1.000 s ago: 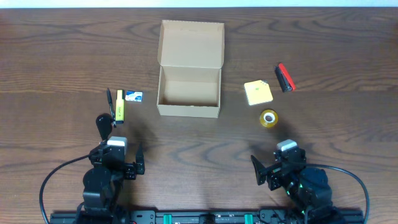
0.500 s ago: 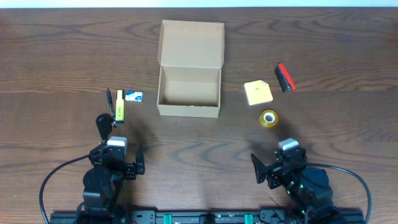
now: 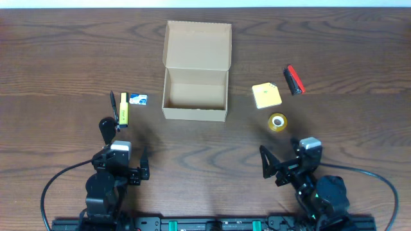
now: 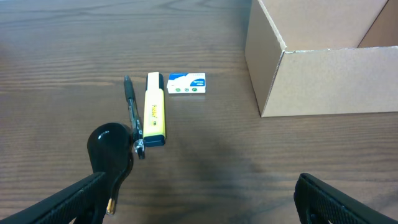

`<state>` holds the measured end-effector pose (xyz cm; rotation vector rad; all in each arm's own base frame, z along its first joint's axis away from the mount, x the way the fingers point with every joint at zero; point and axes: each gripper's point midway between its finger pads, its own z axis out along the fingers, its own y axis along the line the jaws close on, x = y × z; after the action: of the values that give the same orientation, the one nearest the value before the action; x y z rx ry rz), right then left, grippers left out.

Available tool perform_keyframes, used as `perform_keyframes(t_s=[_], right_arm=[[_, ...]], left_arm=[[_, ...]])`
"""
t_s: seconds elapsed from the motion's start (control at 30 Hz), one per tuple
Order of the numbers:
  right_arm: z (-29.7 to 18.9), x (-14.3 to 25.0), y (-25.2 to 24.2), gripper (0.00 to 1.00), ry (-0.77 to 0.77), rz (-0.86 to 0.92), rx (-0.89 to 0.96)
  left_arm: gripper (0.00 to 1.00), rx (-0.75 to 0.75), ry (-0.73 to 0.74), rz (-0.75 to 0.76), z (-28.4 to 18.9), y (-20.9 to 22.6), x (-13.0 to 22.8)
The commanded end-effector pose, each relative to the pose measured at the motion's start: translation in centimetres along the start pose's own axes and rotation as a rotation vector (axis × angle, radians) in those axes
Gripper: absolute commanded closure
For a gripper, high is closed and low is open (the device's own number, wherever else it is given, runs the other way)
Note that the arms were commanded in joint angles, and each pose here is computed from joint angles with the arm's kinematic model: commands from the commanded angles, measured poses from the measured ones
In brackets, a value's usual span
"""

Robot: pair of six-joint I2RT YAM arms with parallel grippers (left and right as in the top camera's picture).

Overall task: Pack container
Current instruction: 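Move the right gripper over the yellow spiral notepad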

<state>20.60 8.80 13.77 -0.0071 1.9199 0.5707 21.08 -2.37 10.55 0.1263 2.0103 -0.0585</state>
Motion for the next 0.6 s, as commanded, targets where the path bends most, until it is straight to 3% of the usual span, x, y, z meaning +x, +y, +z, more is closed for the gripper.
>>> perform_keyframes(t_s=[0.0, 0.57], right_arm=[[0.0, 0.5, 0.0, 0.01, 0.013, 0.182, 0.001], [-0.2, -1.9, 2.0, 0.01, 0.015, -0.003, -0.055]], left_arm=[[0.05, -0.022, 0.008, 0.002, 0.2, 0.4, 0.5], [0.05, -0.022, 0.008, 0.002, 0.2, 0.4, 0.5]])
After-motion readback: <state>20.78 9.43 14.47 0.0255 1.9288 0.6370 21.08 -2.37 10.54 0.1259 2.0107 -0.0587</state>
